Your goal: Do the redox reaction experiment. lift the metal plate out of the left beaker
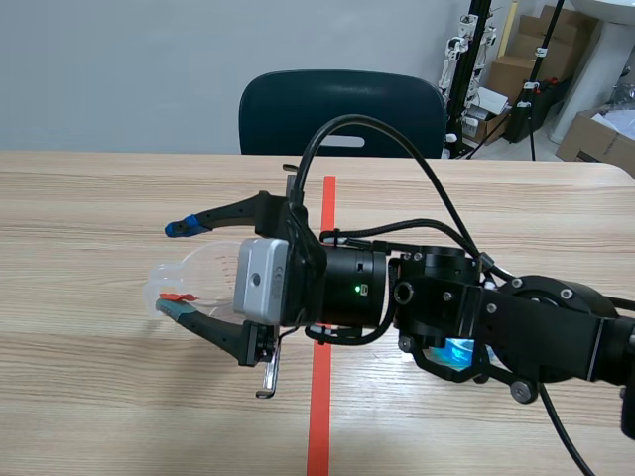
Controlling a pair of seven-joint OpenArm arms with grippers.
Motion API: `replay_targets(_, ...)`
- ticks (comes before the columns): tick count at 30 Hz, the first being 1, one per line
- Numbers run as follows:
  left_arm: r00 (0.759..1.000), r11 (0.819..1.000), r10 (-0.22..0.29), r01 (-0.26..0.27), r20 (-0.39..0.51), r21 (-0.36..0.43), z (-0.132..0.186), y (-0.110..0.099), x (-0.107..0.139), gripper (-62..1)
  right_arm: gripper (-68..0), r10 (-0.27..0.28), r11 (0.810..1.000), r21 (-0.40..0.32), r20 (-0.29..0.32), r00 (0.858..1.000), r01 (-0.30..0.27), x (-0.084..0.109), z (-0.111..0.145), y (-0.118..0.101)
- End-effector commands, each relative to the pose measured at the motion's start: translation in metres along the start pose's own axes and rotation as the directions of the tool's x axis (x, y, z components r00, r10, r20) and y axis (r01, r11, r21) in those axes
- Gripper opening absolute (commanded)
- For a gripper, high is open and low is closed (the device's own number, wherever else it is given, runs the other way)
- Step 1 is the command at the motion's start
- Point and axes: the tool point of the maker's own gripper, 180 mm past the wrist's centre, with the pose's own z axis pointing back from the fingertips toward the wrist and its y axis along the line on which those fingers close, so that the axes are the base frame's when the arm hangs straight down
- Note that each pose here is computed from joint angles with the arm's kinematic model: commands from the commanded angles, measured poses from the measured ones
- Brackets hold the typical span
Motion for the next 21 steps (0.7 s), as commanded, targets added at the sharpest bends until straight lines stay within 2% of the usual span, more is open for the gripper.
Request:
replay_targets(1, 0.999, 1.000, 0.001, -0.001, 0.032, 0.010, -0.0020, 0.0005, 0.0068, 1.4, -39.2, 0.018, 1.000, -0.013, 0.024, 1.000, -0.018, 0.0058, -0.0040, -0.0097)
replay_targets(4, 0.999, 1.000, 0.001, -0.001, 0.032, 0.010, -0.0020, 0.0005, 0.0068, 1.4, -44.6, 0.018, 1.000, -0.013, 0.024, 1.000, -0.018, 0.0059, -0.0040, -0.0097)
replay_targets(9, 0.999, 1.000, 0.001, -0.001, 0.032, 0.010, -0.0020, 0.0005, 0.0068, 1.4, -45.6, 0.018, 1.000, -0.013, 0.023, 1.000, -0.018, 0.0058, -0.0040, -0.0097)
replay_targets(13, 0.999, 1.000, 0.001, -0.001, 0.032, 0.010, -0.0020, 0.0005, 0.0068, 1.4, -53.5, 0.018, 1.000, -0.013, 0.005, 1.000, -0.018, 0.0025, -0.0041, -0.0098)
replay_targets(16, 0.999, 1.000, 0.001, -0.001, 0.032, 0.010, -0.0020, 0.0005, 0.0068, 1.4, -56.3, 0.017, 1.000, -0.014, -0.009, 1.000, -0.017, 0.0001, -0.0048, -0.0098)
replay_targets(20, 0.999, 1.000, 0.001, -0.002, 0.032, 0.010, -0.0020, 0.0005, 0.0068, 1.4, -67.4, 0.017, 1.000, -0.014, -0.018, 1.000, -0.017, -0.0015, -0.0050, -0.0099)
replay_targets(21, 0.999, 1.000, 0.001, -0.002, 0.032, 0.010, -0.0020, 0.0005, 0.0068, 1.4, -67.3, 0.017, 1.000, -0.014, -0.018, 1.000, -0.017, -0.0015, -0.0050, -0.0099)
